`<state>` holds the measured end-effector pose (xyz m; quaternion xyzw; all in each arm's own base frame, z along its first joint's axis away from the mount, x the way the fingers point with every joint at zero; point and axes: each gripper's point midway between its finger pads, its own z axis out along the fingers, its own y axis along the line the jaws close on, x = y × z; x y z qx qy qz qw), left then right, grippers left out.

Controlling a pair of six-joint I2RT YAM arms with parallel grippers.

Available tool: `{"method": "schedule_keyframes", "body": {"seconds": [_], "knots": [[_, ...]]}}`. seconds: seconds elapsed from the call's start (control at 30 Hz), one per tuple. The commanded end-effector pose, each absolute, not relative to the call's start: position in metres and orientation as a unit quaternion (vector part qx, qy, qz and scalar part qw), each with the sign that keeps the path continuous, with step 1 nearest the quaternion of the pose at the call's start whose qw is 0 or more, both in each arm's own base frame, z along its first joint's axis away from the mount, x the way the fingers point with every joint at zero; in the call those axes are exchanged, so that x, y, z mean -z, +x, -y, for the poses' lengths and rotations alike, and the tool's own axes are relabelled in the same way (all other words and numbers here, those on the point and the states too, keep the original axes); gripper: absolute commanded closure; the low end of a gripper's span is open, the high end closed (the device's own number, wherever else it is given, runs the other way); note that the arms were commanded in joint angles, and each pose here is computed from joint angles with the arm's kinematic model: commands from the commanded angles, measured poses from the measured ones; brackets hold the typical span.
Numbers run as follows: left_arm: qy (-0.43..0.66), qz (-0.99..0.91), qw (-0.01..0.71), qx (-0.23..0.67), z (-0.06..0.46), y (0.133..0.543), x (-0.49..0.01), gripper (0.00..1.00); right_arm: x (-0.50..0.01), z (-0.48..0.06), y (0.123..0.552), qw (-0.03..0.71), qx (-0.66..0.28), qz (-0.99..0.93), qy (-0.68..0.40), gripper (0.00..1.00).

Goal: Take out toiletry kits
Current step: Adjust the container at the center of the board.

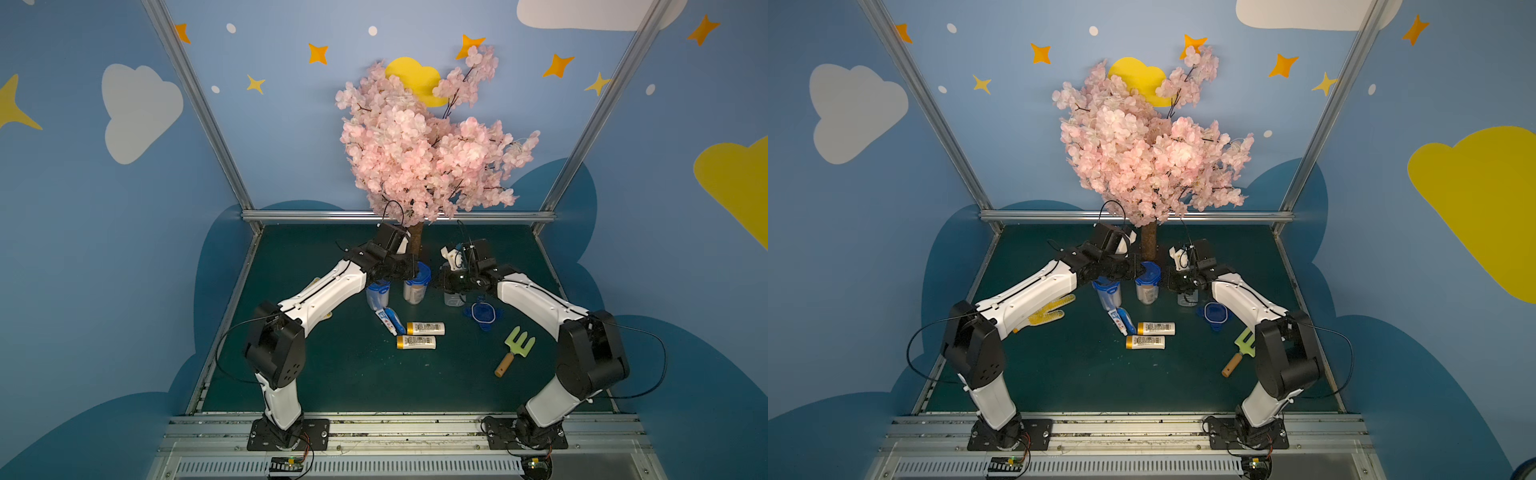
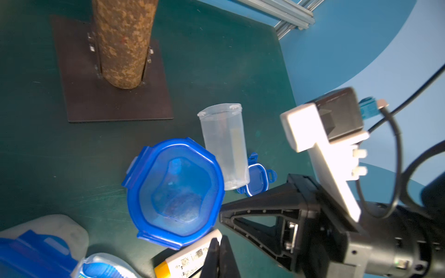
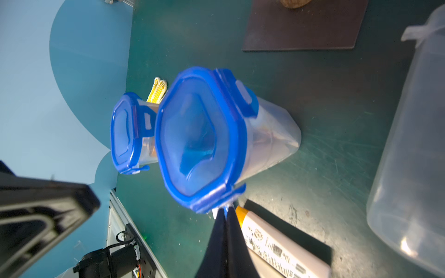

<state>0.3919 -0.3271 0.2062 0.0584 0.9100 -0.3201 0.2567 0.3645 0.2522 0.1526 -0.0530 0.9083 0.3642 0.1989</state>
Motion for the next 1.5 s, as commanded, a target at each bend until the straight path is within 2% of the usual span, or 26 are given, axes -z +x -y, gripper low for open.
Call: {"method": "schedule_keyframes", "body": {"seconds": [0.0,0.43,0.73,1.03,1.2,1.33,1.47], "knots": [[0.066,-0.916,0.257,0.299,0.324,0.397,-0.2,0.96,-0.161,-0.25,0.377,0.219,-0.349,-0.909,-0.055,1.0],[0.077,-0.921,0.24,0.295,0.333,0.403,-0.185,0.98,-0.161,-0.25,0.405,0.236,-0.338,-0.91,-0.055,1.0],[0.084,-0.919,0.246,0.295,0.34,0.414,-0.187,0.98,-0.163,-0.24,0.406,0.244,-0.339,-0.908,-0.045,1.0],[0.08,-0.929,0.229,0.281,0.34,0.417,-0.164,0.97,-0.175,-0.224,0.399,0.264,-0.405,-0.875,-0.026,1.0],[0.074,-0.936,0.222,0.263,0.335,0.419,-0.149,0.98,-0.186,-0.229,0.396,0.271,-0.481,-0.833,-0.033,0.84],[0.073,-0.939,0.216,0.258,0.334,0.42,-0.141,0.97,-0.188,-0.24,0.393,0.251,-0.531,-0.808,-0.036,0.64],[0.069,-0.942,0.207,0.254,0.333,0.419,-0.133,0.98,-0.183,-0.246,0.394,0.233,-0.569,-0.788,-0.026,0.57]]}}
